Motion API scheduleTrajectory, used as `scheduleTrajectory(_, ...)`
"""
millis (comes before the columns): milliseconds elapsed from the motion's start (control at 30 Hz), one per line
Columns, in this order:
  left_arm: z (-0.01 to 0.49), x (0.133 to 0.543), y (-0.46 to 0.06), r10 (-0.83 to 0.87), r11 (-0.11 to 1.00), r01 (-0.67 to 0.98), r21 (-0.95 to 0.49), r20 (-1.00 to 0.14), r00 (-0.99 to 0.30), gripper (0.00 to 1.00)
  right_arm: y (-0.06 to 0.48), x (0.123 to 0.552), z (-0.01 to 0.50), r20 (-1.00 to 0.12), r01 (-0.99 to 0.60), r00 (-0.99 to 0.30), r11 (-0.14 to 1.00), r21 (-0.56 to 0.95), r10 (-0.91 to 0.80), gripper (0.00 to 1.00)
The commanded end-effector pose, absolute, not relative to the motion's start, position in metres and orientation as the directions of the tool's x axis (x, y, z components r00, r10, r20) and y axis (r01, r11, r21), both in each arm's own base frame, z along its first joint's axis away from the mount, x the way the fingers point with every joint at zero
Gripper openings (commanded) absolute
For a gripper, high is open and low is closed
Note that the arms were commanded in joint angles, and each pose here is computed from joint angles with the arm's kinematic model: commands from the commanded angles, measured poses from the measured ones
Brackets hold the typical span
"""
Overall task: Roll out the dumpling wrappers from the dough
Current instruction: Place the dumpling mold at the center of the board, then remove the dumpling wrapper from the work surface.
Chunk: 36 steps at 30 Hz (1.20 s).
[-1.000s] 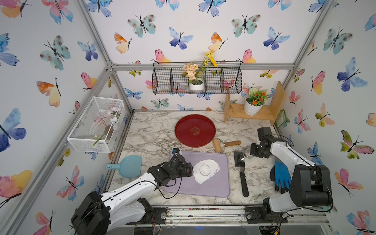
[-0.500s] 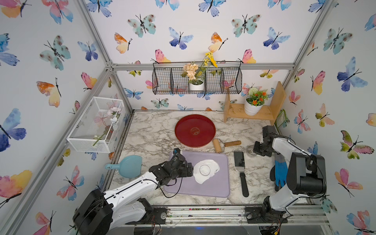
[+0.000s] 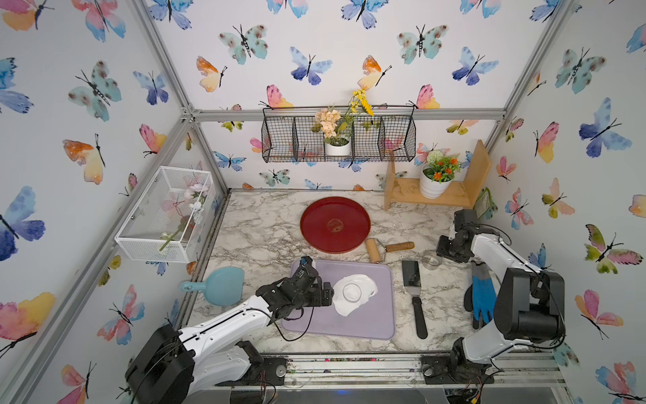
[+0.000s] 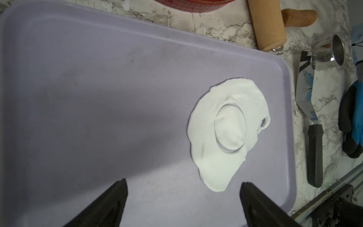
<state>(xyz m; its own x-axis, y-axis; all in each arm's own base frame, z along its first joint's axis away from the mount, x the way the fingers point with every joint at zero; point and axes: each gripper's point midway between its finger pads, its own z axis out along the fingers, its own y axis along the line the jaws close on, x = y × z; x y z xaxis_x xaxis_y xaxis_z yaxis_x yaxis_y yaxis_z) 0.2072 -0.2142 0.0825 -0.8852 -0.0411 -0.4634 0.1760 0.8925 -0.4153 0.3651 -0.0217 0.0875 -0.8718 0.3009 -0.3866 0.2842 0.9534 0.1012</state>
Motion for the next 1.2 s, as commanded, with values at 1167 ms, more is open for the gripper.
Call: scheduleTrajectory(1167, 0.082, 0.205, -0.211, -0.123, 0.866, 0.14, -0.479, -0.477, -0.87, 0.89, 0.247, 0.268, 0.057, -0.359, -0.45, -0.855, 0.88, 0.152, -0.375, 0.41)
